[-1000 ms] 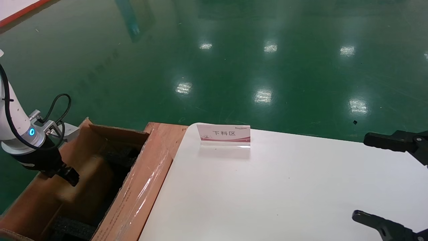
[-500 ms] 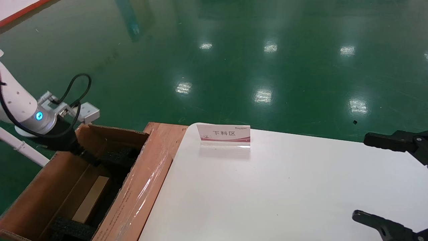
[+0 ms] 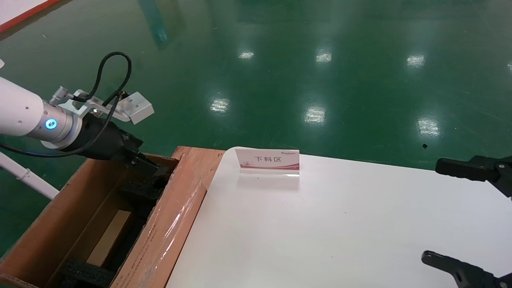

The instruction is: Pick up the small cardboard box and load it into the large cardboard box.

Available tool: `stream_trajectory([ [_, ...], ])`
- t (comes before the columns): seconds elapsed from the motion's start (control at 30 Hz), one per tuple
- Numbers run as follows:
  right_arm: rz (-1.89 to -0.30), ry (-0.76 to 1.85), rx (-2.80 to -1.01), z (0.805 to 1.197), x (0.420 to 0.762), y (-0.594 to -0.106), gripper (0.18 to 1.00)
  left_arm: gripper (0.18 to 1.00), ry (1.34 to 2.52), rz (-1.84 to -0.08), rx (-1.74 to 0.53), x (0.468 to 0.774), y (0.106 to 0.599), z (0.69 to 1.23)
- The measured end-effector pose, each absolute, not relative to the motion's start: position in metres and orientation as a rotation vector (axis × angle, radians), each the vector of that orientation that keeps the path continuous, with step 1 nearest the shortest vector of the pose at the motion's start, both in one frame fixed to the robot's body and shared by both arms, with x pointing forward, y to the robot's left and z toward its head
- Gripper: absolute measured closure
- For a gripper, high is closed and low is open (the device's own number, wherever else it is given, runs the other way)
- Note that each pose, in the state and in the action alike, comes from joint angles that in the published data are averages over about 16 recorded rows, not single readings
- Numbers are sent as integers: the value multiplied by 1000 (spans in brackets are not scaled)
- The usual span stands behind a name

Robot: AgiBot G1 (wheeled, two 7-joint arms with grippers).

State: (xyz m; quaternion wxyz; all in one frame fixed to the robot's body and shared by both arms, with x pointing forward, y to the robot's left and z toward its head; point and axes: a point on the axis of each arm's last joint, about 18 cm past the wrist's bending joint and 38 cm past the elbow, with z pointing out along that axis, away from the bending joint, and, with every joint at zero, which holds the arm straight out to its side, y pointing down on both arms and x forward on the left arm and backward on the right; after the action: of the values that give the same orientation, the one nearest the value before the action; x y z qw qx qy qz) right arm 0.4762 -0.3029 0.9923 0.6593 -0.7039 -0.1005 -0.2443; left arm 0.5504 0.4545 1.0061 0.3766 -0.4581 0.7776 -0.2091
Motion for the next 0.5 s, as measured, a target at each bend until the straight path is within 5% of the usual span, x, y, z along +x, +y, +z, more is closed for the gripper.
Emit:
stream_trajectory([
  [0.5,-553,-227,-1593,992,476,-303,178,184,2149,-693,-973,559,397,1000],
])
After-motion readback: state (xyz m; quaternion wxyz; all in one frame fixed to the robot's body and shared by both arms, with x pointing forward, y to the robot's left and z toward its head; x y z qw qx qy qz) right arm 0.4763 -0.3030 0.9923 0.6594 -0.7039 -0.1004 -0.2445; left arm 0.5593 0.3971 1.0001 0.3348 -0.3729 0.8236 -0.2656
